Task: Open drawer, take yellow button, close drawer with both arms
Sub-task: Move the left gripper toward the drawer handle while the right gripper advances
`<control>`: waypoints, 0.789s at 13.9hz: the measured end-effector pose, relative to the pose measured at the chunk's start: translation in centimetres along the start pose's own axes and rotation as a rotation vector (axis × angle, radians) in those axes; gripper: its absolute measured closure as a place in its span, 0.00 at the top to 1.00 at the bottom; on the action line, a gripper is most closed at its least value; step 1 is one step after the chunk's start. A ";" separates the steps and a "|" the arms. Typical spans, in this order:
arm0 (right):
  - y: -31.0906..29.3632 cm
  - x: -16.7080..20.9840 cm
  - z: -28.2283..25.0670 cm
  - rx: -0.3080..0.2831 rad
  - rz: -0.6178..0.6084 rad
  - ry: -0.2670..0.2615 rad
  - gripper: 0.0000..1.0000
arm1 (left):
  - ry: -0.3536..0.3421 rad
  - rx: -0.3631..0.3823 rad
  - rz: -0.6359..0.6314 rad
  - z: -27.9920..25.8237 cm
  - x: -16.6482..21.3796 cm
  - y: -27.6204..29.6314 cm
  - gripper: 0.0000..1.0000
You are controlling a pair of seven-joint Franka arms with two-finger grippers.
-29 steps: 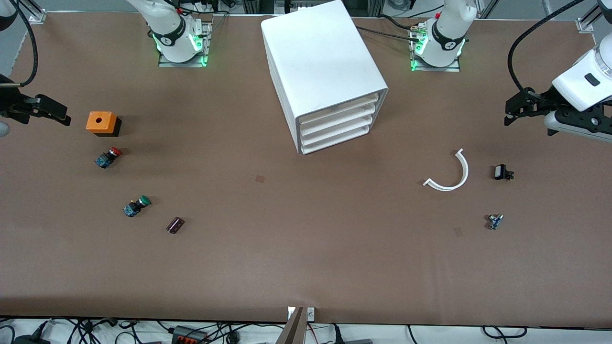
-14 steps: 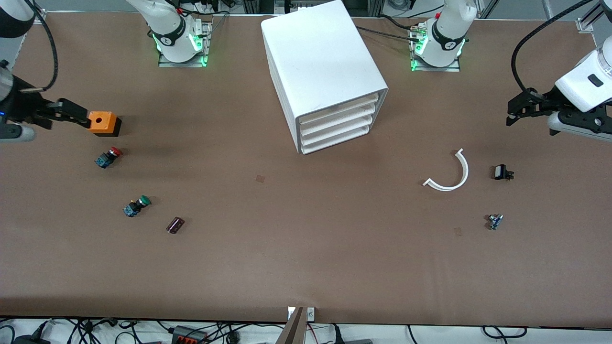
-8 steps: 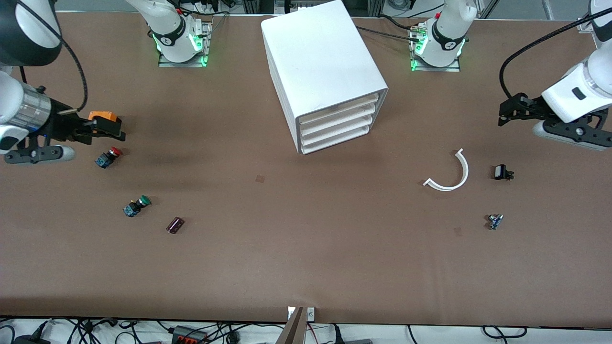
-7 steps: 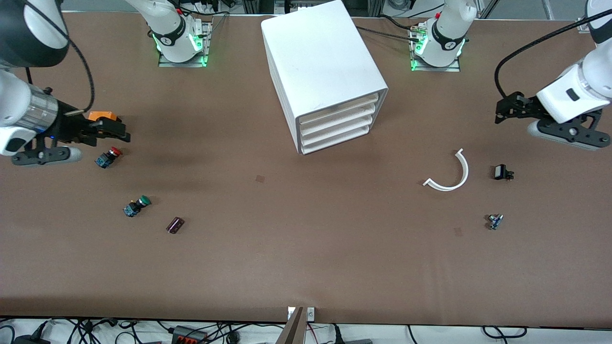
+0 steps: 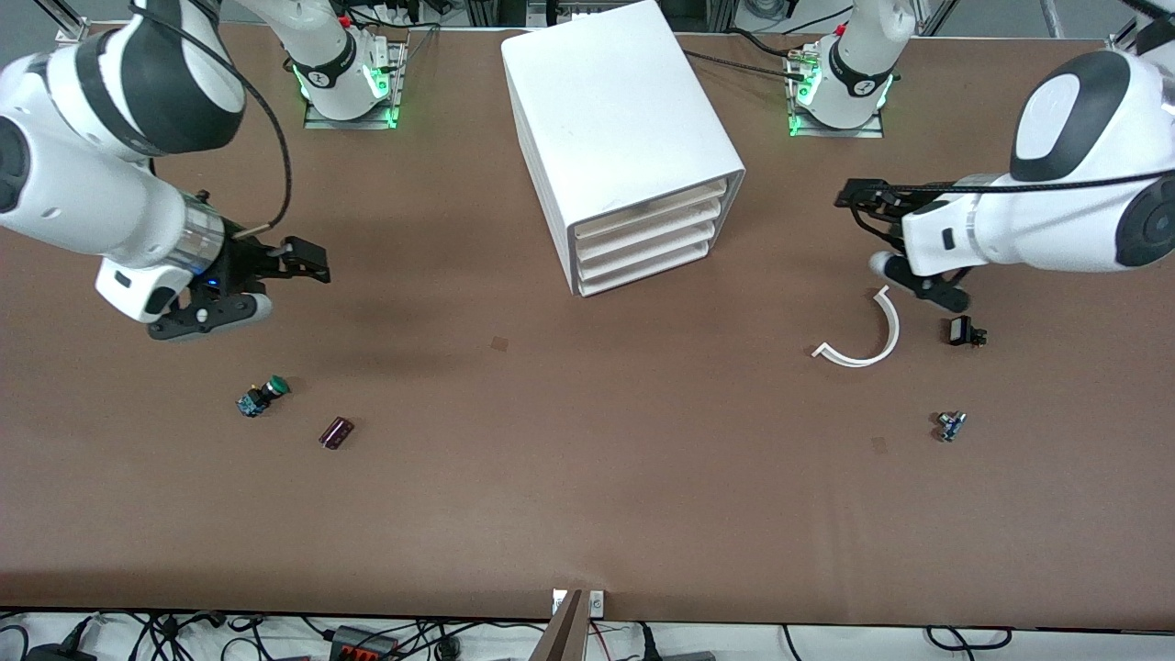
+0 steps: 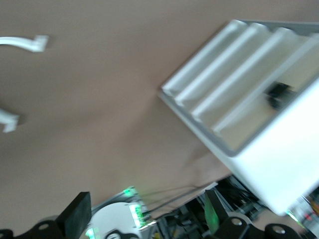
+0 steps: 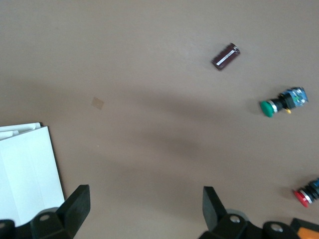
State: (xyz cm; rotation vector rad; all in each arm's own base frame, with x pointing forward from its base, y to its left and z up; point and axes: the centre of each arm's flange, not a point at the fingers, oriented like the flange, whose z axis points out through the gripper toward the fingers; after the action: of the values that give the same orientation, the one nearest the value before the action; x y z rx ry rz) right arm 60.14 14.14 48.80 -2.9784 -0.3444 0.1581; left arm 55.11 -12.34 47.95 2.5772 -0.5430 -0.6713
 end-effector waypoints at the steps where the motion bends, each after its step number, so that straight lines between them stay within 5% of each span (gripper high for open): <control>1: -1.2 0.5 0.4 -0.002 -0.020 0.001 1.00 | -0.009 -0.048 0.065 0.3 0.1 1.0 1.00; 7: -7.2 3.0 1.7 -0.010 -0.115 0.016 1.00 | -0.044 -0.340 0.289 7.6 5.8 -2.4 1.00; 11: -9.4 4.2 2.4 -0.011 -0.146 0.052 1.00 | 0.076 -0.515 0.297 11.5 8.6 -2.5 1.00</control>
State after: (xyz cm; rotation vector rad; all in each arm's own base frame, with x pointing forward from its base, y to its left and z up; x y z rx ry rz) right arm 61.81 24.51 47.49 -2.9479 -0.5557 0.0636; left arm 56.63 -17.65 34.42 1.9842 -0.6171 -0.5241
